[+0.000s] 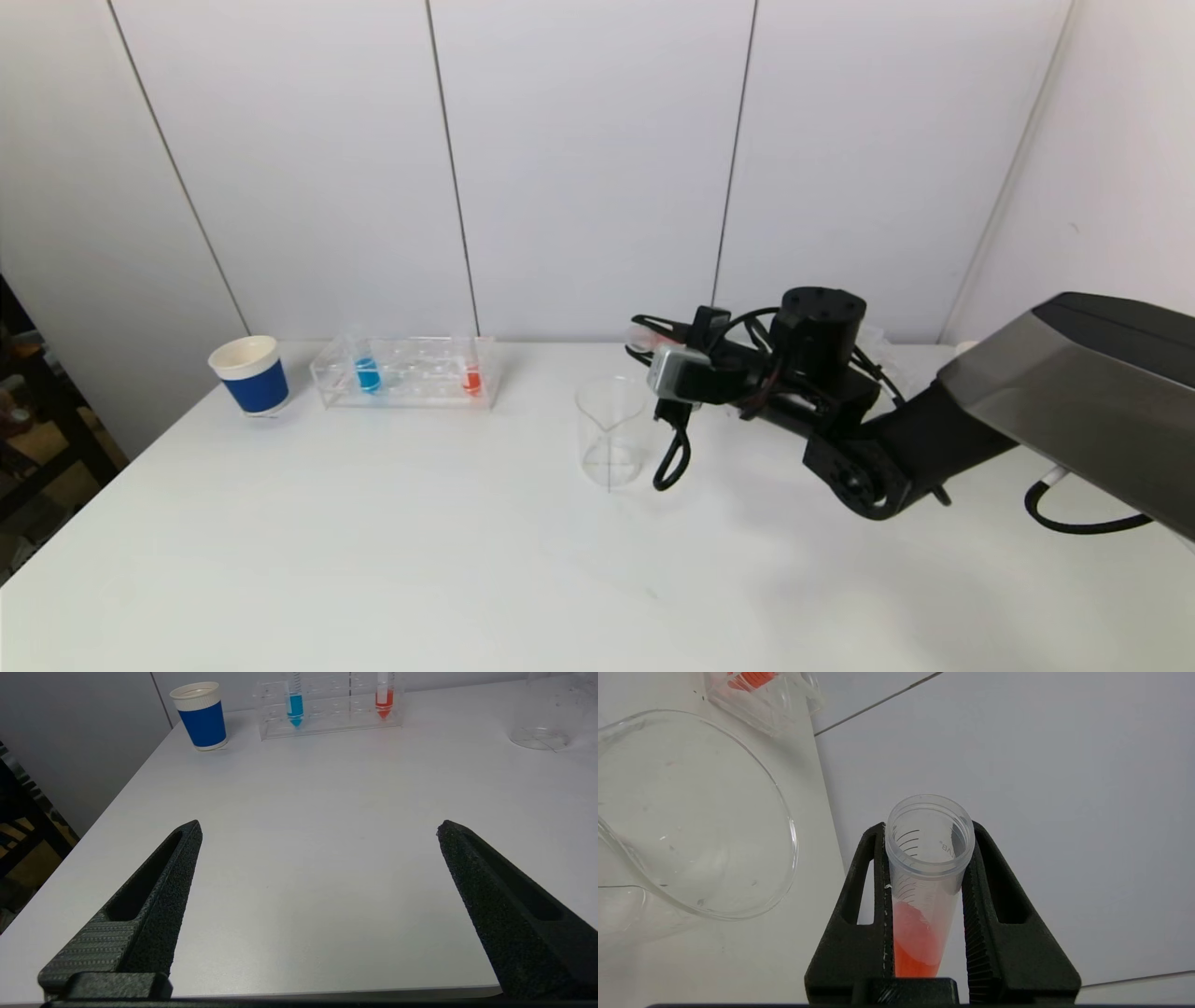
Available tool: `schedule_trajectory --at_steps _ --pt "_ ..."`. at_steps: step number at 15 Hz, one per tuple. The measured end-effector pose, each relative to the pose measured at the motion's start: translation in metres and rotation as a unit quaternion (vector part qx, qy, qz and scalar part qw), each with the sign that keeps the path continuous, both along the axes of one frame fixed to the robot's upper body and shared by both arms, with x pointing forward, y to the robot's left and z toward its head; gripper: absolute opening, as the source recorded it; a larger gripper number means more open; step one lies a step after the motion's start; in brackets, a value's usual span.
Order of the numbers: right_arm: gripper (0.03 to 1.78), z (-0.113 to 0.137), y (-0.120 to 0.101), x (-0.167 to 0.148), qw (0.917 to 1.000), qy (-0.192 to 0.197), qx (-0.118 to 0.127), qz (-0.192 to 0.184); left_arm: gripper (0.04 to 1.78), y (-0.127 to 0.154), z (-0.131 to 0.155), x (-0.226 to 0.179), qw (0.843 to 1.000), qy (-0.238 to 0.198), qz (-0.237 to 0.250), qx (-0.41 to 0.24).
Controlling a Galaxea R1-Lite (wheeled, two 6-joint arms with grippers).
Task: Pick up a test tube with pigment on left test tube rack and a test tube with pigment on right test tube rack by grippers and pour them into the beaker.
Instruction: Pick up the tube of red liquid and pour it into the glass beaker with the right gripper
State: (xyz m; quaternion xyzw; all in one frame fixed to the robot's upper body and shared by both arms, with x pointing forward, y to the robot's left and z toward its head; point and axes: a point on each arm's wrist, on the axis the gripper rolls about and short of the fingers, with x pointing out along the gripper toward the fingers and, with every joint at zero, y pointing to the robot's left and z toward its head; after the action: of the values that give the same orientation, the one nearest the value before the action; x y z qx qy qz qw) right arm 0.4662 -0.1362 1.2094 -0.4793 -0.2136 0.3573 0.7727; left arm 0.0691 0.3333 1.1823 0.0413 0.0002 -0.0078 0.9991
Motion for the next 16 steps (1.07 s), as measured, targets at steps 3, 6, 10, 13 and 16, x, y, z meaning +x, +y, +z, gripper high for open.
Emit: schedule_trajectory --at_steps 3,6,10,13,16 --pt "0.48 -0.0008 0.0015 -0.0010 0.9998 -0.011 -0.013 0.000 1.76 0.0000 0.0000 0.0000 1.000 0.000 0.000 0.000" --pt "0.48 -0.0014 0.0047 -0.0031 0.9994 -0.023 -0.027 0.004 1.76 0.0000 0.0000 0.0000 1.000 0.000 0.000 0.000" --pt "0.48 -0.0025 0.0083 -0.0056 0.9988 -0.032 -0.037 0.007 1.76 0.0000 0.0000 0.0000 1.000 0.000 0.000 0.000" --pt "0.48 -0.0010 0.0093 -0.0071 0.9980 -0.043 -0.047 -0.005 1.76 0.0000 0.0000 0.0000 1.000 0.000 0.000 0.001" --pt "0.48 0.0009 0.0091 -0.0095 0.9964 -0.050 -0.068 -0.006 1.76 0.0000 0.0000 0.0000 1.000 0.000 0.000 0.000"
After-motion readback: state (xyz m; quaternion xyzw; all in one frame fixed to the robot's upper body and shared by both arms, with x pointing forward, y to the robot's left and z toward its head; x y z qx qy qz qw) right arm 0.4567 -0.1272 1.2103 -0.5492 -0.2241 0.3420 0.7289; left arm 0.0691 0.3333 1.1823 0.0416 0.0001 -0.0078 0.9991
